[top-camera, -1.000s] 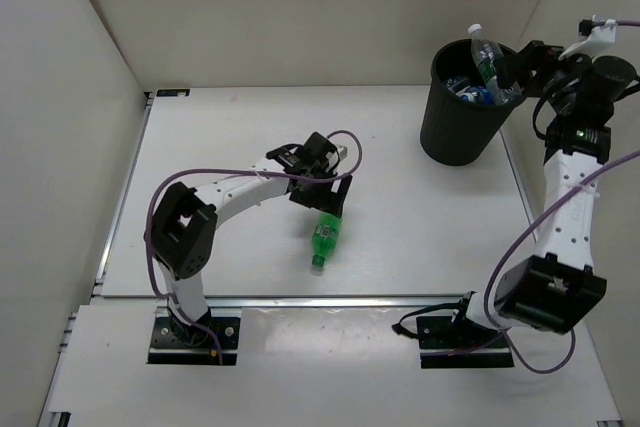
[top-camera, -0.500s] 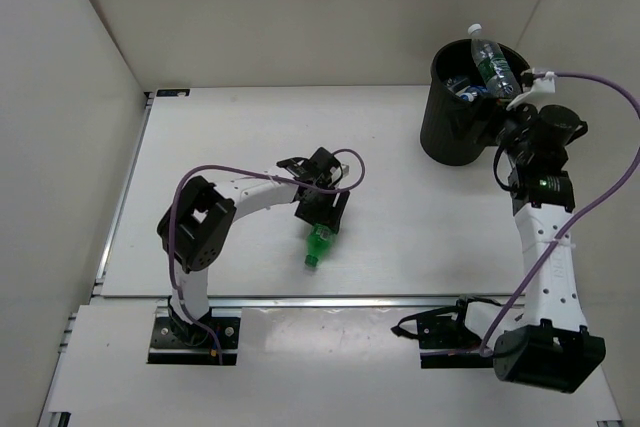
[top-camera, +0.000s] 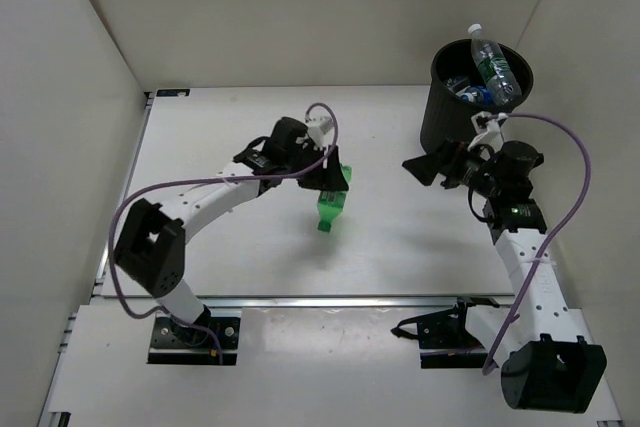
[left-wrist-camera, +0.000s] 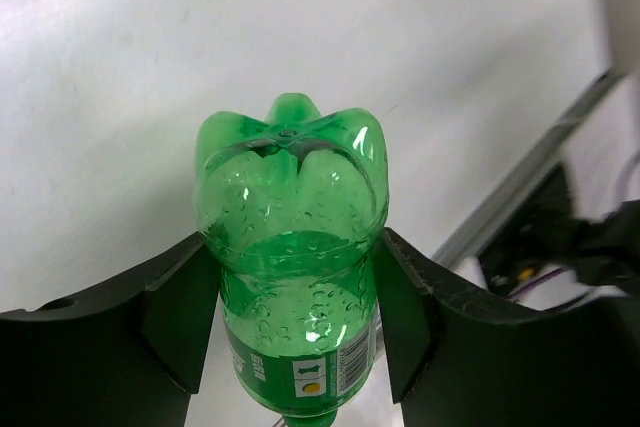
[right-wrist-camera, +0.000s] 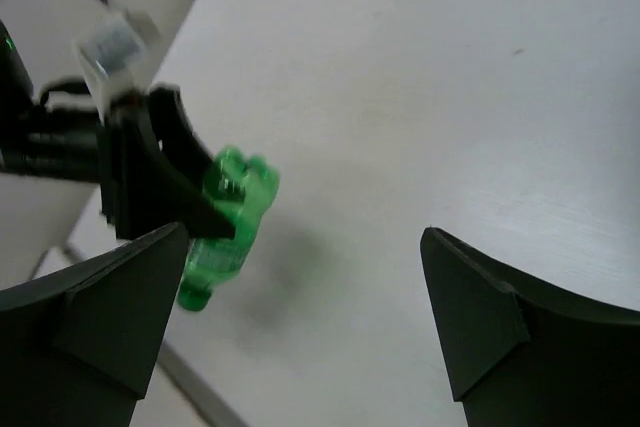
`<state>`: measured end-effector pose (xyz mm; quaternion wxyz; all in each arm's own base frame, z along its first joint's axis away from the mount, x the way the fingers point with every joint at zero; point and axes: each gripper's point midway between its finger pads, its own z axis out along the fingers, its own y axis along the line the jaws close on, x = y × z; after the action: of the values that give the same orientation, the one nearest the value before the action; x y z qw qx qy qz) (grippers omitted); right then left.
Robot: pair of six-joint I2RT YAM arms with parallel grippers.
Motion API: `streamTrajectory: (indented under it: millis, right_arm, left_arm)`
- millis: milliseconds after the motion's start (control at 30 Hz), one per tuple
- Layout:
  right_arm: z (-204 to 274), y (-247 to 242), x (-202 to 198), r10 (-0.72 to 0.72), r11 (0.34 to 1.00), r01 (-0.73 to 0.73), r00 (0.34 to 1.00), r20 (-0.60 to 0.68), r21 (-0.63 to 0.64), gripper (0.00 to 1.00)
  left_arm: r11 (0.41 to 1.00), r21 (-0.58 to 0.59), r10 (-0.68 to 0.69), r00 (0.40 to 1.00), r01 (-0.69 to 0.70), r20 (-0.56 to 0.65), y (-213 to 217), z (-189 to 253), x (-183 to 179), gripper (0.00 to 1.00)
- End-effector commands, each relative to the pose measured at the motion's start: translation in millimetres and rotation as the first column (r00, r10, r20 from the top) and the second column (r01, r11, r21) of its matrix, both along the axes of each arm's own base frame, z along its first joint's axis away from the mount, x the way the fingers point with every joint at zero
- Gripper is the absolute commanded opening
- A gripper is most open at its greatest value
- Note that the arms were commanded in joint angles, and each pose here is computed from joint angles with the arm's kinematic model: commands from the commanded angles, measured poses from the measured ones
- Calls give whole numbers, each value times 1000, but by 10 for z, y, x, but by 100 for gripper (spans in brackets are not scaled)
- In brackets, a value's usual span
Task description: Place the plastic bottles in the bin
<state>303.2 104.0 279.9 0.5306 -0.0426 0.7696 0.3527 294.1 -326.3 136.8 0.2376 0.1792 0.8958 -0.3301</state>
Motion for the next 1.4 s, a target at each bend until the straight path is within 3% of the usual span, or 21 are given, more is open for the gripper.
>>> streamTrajectory:
  millis: [0,33,67,133,433,600,733,933,1000,1033,1067,1167,1233,1267,1367]
  right_arm:
    - [89,404,-361,234,959,-238,971,42,155,99]
    - [179,473,-431,281,938,-292,956,84,187,99]
    - [171,557,-508,316,916,-331,943,101,225,99]
    - [115,748,-653,406,871,-421,907,112,254,99]
    - [174,1145,-665,496,827,-522,852,165,210,100]
    - [205,1195,-595,497,819,-529,848,186,222,99]
    - [298,1313,-575,507,809,-546,836,212,217,100]
    - [422,1434,-505,507,795,-559,826,246,238,98]
    - [404,1493,-488,515,790,-563,824,235,242,93]
    - [435,1501,-493,520,787,-570,819,243,237,86]
    - [453,1508,-474,516,788,-566,822,240,243,70]
    - [450,1542,-506,525,781,-574,817,239,247,49]
    - [435,1525,-503,517,788,-566,822,239,241,39]
    - [450,1517,-495,509,794,-559,826,242,238,35]
    - [433,1430,-465,494,806,-541,838,232,240,24]
  left_arm:
    - [945,-326,47,989,1,140,-152,936,150,60]
    - [927,-372,93,991,-53,91,-95,926,171,60]
    - [883,-470,105,981,-17,162,-131,1252,186,61]
    - [806,-592,143,976,-17,166,-131,1543,221,59]
    - [690,-720,82,982,69,172,-320,1994,-17,61]
    - [677,-733,92,980,69,178,-298,2035,-121,61]
    - [708,-703,118,971,65,209,-353,2014,-153,62]
    - [706,-706,98,977,64,187,-409,1940,-180,62]
    - [712,-700,114,975,54,191,-405,1922,-158,62]
    - [714,-698,124,973,48,193,-390,1913,-136,62]
    - [718,-695,128,972,45,195,-410,1920,-157,63]
    - [727,-686,138,970,39,202,-403,1907,-132,67]
    - [725,-688,150,964,45,221,-372,1937,-97,79]
    - [729,-683,143,964,49,222,-378,1923,-130,96]
    - [735,-677,160,959,44,236,-302,1957,-95,99]
